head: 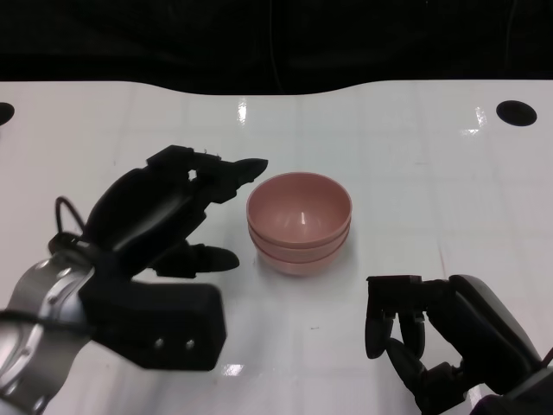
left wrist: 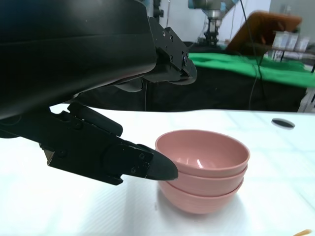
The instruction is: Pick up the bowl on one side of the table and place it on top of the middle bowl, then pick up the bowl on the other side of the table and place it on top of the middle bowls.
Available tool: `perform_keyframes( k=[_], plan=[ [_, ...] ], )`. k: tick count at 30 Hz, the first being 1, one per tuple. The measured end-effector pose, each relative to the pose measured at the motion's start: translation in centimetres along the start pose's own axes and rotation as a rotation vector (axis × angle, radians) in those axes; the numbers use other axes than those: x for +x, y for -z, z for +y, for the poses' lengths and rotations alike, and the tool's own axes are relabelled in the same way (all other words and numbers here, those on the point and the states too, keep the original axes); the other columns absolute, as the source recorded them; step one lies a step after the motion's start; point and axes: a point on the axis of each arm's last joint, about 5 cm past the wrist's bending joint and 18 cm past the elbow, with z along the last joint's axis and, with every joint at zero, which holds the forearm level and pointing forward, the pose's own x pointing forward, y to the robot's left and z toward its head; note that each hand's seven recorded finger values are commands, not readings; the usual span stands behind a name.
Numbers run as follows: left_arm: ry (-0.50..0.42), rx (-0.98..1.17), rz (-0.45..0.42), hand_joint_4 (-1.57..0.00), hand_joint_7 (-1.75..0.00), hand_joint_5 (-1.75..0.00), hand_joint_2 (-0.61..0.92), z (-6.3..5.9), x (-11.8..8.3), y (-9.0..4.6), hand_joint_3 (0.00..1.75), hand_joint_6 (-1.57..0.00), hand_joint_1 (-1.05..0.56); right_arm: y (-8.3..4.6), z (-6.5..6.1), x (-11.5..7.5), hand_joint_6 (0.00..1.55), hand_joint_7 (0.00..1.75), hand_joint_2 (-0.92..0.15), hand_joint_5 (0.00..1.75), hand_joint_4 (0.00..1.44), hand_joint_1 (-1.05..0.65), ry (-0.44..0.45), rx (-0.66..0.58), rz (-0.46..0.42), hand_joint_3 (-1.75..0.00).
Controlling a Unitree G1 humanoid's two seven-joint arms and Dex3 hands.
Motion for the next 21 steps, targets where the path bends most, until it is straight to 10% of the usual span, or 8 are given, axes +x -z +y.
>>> perform_keyframes(
  k=[12,21],
  plan=[
    [-0.232,-0.369,0.027,-0.38,-0.30,-1.23,0.92,-1.8,-6.0,-0.8,0.29,-0.68,-0.31,0.1,-0.1,-0.1,0.83,1.57,-0.11,1.75,0.98,-0.04,-0.005,0.011,0.004,-1.72],
    [-0.318,-0.642,0.104,-0.55,-0.80,-1.32,0.92,-2.1,-9.5,-2.5,0.27,-0.64,-0.23,0.1,-0.1,0.0,0.84,1.56,-0.11,1.75,0.97,-0.03,-0.006,0.010,0.002,-1.71]
  ],
)
